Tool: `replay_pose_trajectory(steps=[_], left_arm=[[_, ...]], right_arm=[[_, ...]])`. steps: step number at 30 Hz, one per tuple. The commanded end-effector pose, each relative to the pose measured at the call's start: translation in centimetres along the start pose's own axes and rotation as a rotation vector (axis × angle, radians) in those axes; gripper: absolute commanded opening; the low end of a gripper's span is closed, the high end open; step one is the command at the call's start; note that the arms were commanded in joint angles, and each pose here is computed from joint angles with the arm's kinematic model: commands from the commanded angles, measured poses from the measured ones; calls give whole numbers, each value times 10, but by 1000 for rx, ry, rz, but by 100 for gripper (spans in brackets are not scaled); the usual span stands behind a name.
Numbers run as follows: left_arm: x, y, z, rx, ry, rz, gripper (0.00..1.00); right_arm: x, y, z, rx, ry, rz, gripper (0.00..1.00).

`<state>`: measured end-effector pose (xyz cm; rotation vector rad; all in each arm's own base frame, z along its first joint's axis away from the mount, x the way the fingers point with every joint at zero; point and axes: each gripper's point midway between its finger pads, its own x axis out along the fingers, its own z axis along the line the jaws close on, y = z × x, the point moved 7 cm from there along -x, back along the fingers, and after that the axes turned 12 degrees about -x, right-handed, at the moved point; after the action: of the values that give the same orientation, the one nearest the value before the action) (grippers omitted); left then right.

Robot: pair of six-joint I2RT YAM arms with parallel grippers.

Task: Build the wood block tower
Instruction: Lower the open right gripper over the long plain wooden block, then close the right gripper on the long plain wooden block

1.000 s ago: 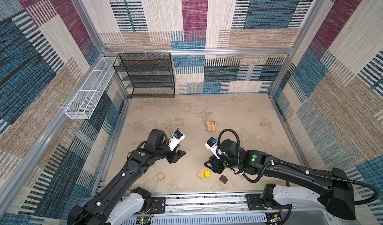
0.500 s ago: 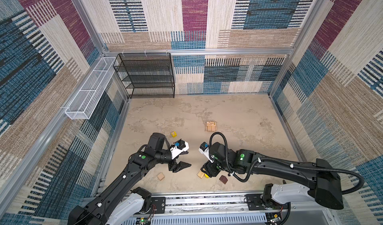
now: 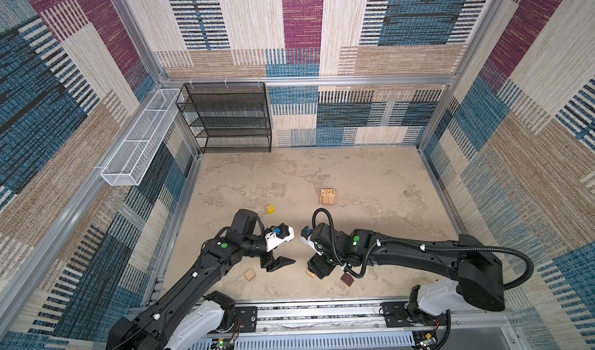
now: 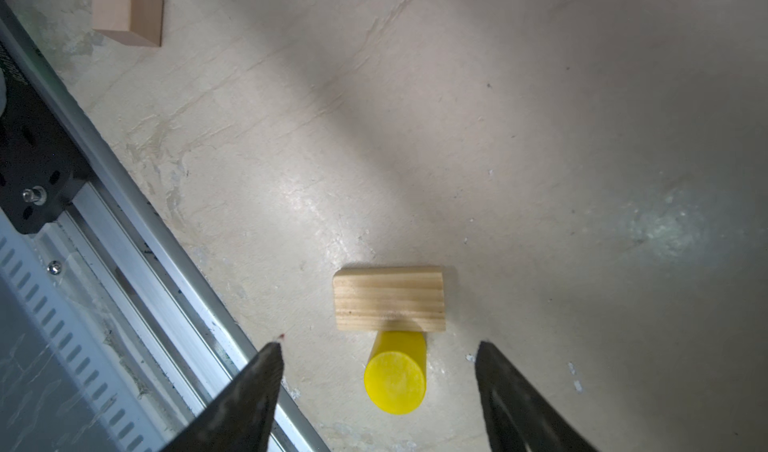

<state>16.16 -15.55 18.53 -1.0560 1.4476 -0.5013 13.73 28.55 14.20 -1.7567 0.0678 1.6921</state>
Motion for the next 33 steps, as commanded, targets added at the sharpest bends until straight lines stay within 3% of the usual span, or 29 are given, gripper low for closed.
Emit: replay_pose_trajectory(steps=[1, 12, 33], left_arm=[[3, 7, 3, 7, -16, 37, 81], [12, 14, 6, -49, 10, 109, 83], [13, 15, 3, -31, 14, 115, 85]], right_arm=[[6, -2, 2, -6, -8, 11, 76], [29, 3, -1, -12, 33, 113, 78], [51, 3, -2, -17, 56, 218, 70]])
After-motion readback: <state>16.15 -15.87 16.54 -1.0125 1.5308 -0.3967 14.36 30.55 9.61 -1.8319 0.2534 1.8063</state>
